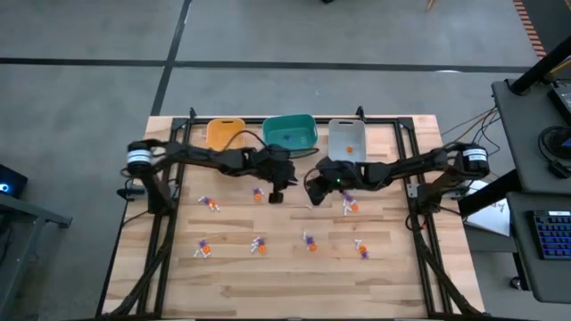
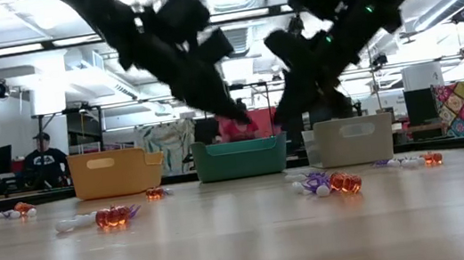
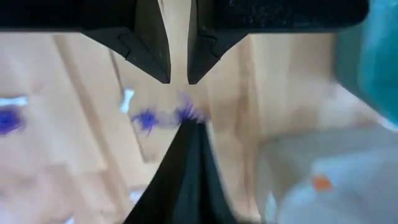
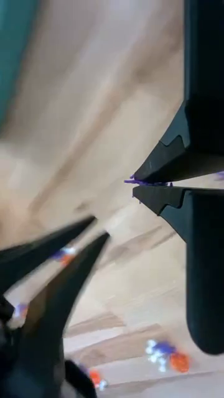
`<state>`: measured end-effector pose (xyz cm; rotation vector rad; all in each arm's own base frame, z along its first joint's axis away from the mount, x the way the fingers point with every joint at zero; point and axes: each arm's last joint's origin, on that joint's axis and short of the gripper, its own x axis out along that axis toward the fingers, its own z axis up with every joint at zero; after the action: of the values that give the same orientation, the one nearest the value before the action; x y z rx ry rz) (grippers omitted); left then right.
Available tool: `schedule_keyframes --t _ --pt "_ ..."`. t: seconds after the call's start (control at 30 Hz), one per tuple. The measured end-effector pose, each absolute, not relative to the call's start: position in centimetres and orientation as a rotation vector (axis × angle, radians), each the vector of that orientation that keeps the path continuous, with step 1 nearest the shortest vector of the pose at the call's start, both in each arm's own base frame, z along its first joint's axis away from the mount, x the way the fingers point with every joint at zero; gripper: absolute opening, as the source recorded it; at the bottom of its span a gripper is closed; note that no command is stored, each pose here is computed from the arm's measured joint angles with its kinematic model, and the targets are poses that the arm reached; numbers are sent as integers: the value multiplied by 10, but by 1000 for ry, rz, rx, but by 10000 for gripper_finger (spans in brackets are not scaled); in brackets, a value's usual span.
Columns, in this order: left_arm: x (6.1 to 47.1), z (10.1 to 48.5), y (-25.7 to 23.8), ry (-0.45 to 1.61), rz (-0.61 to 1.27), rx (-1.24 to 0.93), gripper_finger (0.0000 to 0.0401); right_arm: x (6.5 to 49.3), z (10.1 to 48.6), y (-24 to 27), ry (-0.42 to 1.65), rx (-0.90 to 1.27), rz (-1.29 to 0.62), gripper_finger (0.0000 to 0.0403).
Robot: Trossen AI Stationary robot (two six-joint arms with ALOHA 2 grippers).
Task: Sort Halloween decoration
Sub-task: Put the small violet spider toy into the green bin
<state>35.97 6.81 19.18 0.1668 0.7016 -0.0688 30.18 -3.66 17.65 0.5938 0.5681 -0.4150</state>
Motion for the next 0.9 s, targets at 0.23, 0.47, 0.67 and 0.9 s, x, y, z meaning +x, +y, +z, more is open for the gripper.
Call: schedule_keyframes --t 0.23,0.47,0.67,0.9 --pt "331 242 69 673 11 249 38 316 217 -59 577 397 -421 9" --pt "306 269 68 678 35 256 38 336 248 -88 559 218 -421 9" --pt "286 279 64 661 43 251 38 354 262 -116 560 110 -444 8" --pt "259 286 58 601 76 191 38 375 256 -156 610 93 -505 8"
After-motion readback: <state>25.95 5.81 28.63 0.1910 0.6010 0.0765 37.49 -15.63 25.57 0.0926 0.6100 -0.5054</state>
